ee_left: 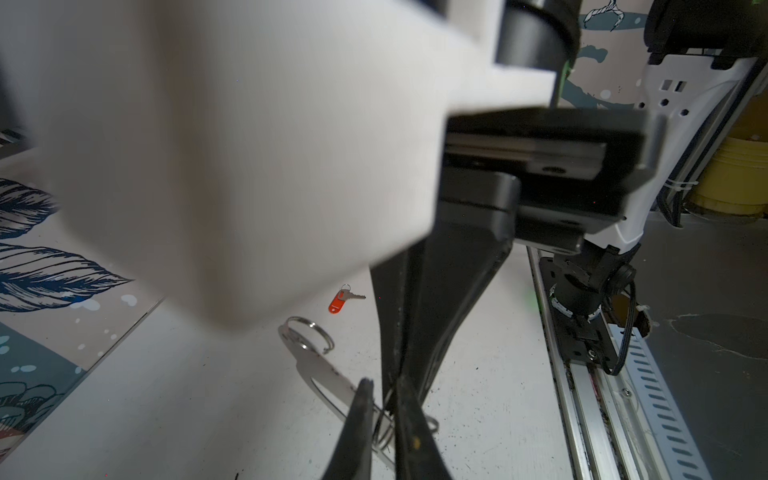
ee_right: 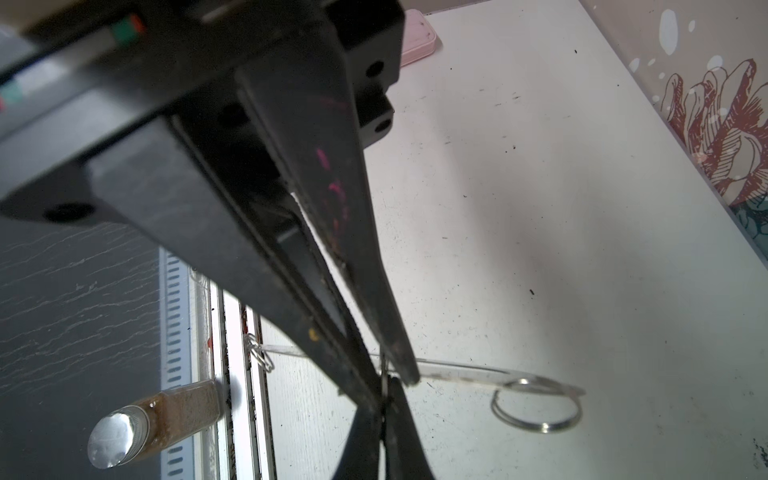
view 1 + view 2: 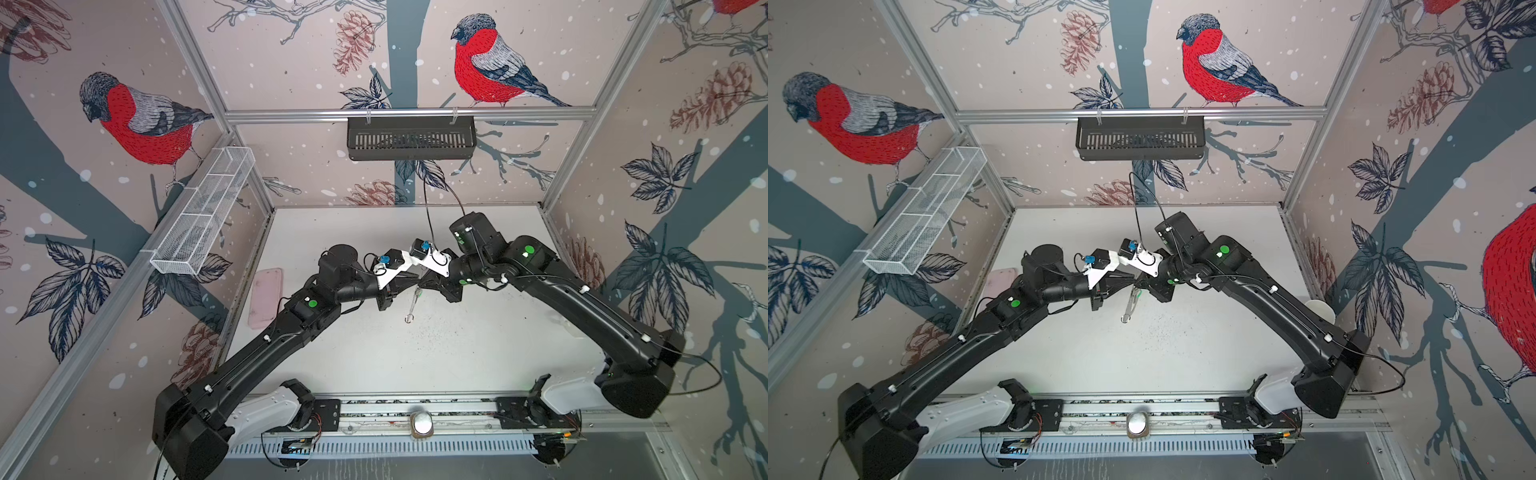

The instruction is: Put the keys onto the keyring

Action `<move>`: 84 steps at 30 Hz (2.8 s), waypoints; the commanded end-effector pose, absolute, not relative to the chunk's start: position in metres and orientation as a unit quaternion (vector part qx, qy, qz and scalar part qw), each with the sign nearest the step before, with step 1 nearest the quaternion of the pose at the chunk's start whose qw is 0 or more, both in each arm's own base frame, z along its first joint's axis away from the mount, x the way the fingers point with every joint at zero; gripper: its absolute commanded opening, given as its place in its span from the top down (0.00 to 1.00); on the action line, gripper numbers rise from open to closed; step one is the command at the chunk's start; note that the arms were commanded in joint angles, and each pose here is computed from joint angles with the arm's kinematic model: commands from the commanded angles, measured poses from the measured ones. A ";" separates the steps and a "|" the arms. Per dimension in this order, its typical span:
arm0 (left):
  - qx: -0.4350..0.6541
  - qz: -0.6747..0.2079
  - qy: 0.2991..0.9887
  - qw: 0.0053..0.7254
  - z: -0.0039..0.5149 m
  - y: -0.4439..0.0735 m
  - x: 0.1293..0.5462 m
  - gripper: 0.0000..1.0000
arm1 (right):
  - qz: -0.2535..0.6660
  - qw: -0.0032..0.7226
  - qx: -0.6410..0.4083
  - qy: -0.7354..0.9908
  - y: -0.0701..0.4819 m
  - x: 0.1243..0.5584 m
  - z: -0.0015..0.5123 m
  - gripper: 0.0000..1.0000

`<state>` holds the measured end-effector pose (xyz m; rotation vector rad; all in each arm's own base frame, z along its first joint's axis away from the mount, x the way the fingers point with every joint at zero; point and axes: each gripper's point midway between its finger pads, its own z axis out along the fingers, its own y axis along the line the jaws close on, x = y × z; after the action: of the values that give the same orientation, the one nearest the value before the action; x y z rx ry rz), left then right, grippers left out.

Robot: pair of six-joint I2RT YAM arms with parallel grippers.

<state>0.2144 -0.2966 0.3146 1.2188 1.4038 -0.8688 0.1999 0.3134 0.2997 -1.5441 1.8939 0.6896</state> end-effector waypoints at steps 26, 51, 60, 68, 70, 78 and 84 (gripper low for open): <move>0.428 -0.446 0.512 0.597 0.353 -0.294 0.205 1.00 | 0.336 0.394 -0.563 0.645 0.319 0.184 0.325 0.91; 0.388 -0.495 0.462 0.625 0.367 -0.281 0.187 1.00 | 0.397 0.432 -0.564 0.581 0.330 0.171 0.339 0.90; 0.389 -0.488 0.471 0.624 0.364 -0.281 0.189 1.00 | 0.399 0.428 -0.566 0.580 0.327 0.170 0.339 1.00; 0.392 -0.428 0.506 0.638 0.366 -0.273 0.199 0.85 | 0.357 0.390 -0.568 0.630 0.323 0.182 0.324 1.00; 0.397 -0.411 0.514 0.639 0.367 -0.271 0.201 0.80 | 0.345 0.382 -0.568 0.642 0.322 0.186 0.321 1.00; 0.424 -0.359 0.552 0.622 0.364 -0.266 0.204 0.73 | 0.298 0.341 -0.574 0.683 0.325 0.198 0.306 1.00; 0.443 -0.328 0.586 0.594 0.350 -0.266 0.211 0.78 | 0.271 0.311 -0.575 0.707 0.324 0.204 0.301 1.00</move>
<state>0.2081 -0.2675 0.3679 0.9826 1.2914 -0.8152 0.2045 0.3309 0.3078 -1.4995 1.8049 0.7651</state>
